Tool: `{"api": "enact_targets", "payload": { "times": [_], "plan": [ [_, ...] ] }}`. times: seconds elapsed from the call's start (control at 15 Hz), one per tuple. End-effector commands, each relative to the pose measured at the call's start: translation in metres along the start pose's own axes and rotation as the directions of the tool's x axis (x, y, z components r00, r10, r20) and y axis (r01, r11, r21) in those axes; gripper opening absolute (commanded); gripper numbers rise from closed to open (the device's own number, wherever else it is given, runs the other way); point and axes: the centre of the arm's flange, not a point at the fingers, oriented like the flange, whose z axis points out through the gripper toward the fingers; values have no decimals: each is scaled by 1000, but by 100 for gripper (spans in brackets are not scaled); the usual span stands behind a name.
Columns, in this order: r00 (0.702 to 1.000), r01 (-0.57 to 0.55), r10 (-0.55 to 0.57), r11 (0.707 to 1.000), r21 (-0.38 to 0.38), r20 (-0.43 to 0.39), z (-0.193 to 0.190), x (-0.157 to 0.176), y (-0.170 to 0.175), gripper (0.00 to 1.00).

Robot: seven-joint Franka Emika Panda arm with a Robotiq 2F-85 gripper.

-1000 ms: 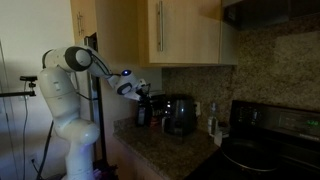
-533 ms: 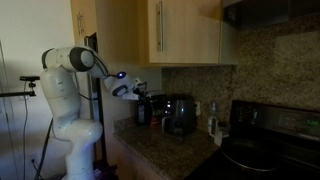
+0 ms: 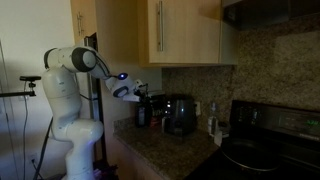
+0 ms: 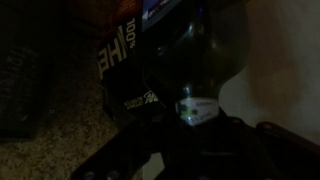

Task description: Move the olive oil bottle to the left

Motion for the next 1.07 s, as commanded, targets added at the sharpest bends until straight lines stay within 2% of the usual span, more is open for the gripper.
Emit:
{"api": "enact_targets", "payload": {
  "times": [0.0, 0.2, 0.4, 0.53, 0.73, 0.8, 1.0],
  "plan": [
    [998, 58, -58, 998, 16, 12, 6, -5, 3, 6],
    [992, 126, -126, 992, 8, -5, 12, -7, 2, 6],
    [985, 160, -158, 987, 17, -65, 14, -4, 0, 6],
    [988, 138, -133, 989, 58, -83, 12, -1, -7, 6],
    [993, 106, -101, 990, 91, -66, 7, 2, -16, 6],
    [993, 117, -115, 991, 71, -25, 4, 2, -28, 25],
    [994, 110, -108, 991, 78, -23, 5, 2, -28, 25]
  ]
}}
